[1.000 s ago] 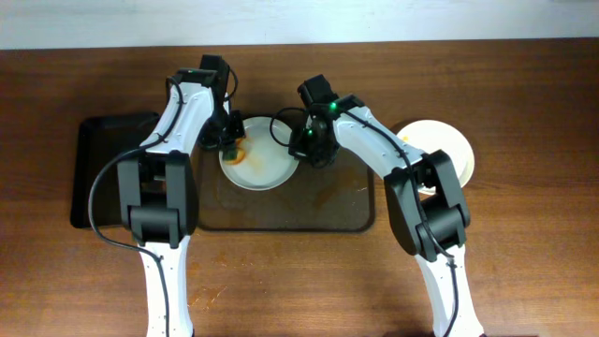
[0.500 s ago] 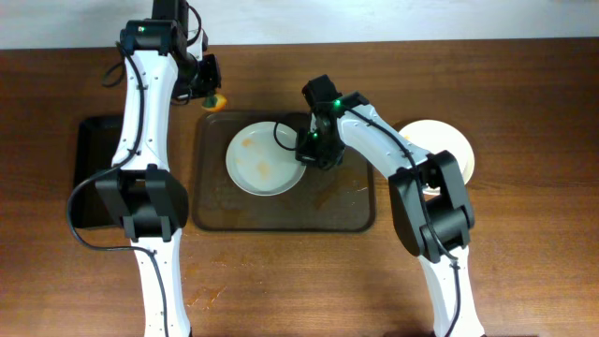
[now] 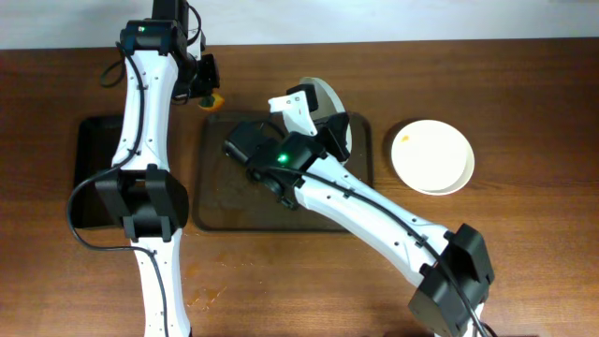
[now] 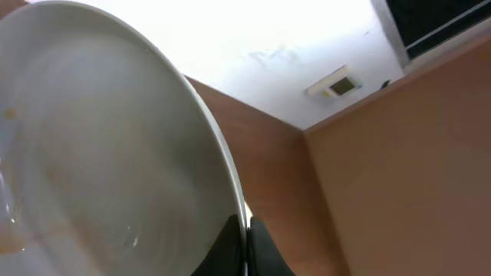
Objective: Clean dirty plates on tray and stack at the side
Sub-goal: 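Lift the last plate with the right gripper and stack it on the pile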
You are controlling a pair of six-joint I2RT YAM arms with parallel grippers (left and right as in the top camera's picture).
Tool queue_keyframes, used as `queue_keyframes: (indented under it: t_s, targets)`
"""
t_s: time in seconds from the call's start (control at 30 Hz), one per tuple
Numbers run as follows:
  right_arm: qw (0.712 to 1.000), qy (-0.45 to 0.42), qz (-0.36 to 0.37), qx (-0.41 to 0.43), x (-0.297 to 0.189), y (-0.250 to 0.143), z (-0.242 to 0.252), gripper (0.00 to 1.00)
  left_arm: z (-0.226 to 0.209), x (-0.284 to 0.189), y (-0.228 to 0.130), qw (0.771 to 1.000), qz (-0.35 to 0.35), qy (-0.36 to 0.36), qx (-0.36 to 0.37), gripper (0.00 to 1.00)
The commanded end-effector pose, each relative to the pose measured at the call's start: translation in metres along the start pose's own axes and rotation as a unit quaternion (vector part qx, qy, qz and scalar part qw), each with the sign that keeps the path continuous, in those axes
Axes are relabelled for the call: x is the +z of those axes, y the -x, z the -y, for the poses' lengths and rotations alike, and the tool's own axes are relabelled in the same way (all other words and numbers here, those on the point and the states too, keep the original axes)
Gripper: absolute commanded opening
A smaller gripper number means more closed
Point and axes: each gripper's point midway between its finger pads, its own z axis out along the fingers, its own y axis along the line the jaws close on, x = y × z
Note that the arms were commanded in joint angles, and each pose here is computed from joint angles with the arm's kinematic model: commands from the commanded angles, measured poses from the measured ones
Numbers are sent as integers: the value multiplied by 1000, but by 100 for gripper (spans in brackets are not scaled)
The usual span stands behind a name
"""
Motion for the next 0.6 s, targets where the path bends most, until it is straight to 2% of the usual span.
queue_keyframes:
  t_s: [0.0,0.07,0.13,0.17,0.23,0.37,0.47,0.57]
  targets:
    - [999,-29,18,15,-5,6,19,4,0,-5,3,1000,9,2,-4,1]
    - [999,-10,-4,30,-4,-5,15,4,0,-5,3,1000,9,2,-4,1]
    - [986,100,-129,45,6,-46,-17,4,0,-5,3,1000,9,2,-4,1]
    - [977,126,-166,55,11,-56,-23,4,0,-5,3,1000,9,2,-4,1]
    - [946,189,-248,85,25,-75,-31,4,0,-5,3,1000,9,2,-4,1]
    - [876,327,-314,165,62,-73,-13,4,0,-5,3,1000,8,2,-4,1]
    - [839,337,-363,224,113,-98,26,4,0,-5,1,1000,4,3,-5,1]
    - [817,272,-421,284,168,-157,79,4,-1,-5,0,1000,1,3,-5,1]
